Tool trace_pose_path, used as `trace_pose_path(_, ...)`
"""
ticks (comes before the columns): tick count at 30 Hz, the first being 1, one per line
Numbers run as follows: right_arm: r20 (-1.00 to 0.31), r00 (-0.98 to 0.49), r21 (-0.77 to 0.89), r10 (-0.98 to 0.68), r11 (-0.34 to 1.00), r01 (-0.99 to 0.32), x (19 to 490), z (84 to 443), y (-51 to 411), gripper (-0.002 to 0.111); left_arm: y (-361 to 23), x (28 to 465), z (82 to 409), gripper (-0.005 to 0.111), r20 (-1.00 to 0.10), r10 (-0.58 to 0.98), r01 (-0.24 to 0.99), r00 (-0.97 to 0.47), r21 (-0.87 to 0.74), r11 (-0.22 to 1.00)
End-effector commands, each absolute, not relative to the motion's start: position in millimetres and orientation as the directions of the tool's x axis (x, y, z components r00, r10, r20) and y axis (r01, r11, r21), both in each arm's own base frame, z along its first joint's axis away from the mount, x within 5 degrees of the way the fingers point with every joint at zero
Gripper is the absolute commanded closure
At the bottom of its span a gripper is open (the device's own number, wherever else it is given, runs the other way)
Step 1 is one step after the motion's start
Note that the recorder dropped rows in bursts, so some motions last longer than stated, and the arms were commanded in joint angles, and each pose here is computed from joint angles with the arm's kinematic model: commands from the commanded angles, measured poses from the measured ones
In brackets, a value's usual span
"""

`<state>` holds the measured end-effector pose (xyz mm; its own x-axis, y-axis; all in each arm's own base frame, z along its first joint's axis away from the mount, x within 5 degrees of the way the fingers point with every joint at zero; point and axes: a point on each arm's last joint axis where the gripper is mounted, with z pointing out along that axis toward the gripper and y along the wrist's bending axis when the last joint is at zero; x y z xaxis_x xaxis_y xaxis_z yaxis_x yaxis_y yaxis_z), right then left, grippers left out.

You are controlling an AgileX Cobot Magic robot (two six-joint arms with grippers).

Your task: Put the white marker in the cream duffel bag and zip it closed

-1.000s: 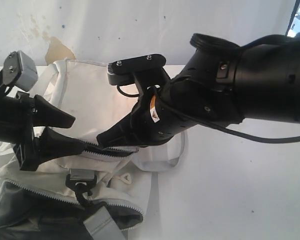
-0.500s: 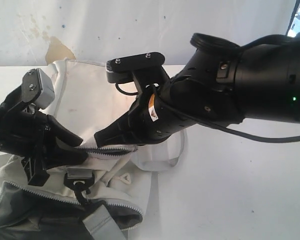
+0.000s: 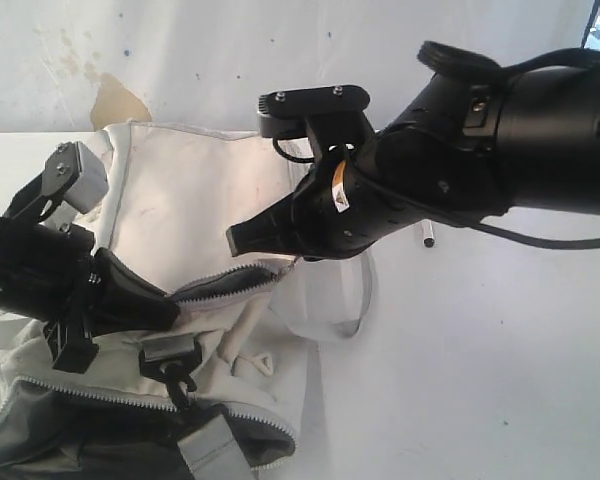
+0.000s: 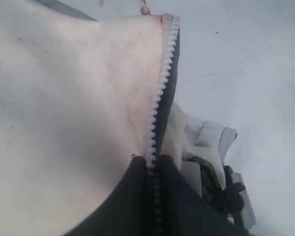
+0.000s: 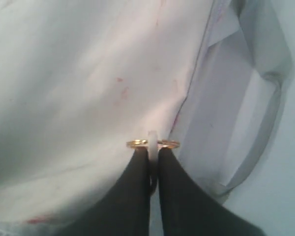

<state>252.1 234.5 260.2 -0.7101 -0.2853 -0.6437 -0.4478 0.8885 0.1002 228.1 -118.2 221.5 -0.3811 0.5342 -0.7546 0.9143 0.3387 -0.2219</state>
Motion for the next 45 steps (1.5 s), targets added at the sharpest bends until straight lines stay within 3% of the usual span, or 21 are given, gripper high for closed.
trace_pose_path(1,-0.668,-0.694,0.074,-0.27,0.903,-0.423,263,265,221,0.108,-114,228,216,0.107,-0.709,0.568,0.896,-0.417,-0.216,0.388)
trace_pose_path(5,-0.702,-0.646,0.038,-0.3,0.89,-0.454,266,267,221,0.108,-111,230,212,0.107,-0.681,0.597,0.89,-0.424,-0.19,0.415)
trace_pose_path(14,-0.729,-0.636,0.054,-0.253,0.905,-0.422,286,260,212,0.108,-102,215,234,0.107,-0.675,0.685,0.937,-0.275,-0.029,0.348)
trace_pose_path(21,-0.8,-0.579,0.118,-0.157,0.905,-0.409,321,253,210,0.108,-97,211,232,0.107,-0.615,0.728,0.934,-0.303,-0.04,0.356)
trace_pose_path(34,-0.859,-0.509,0.146,-0.06,0.923,-0.356,407,244,217,0.108,-94,215,230,0.107,-0.6,0.735,0.919,-0.316,-0.001,0.395)
trace_pose_path(45,-0.873,-0.481,0.26,0.078,0.909,-0.325,440,237,226,0.108,-94,216,231,0.107,-0.602,0.732,0.915,-0.321,0.001,0.402)
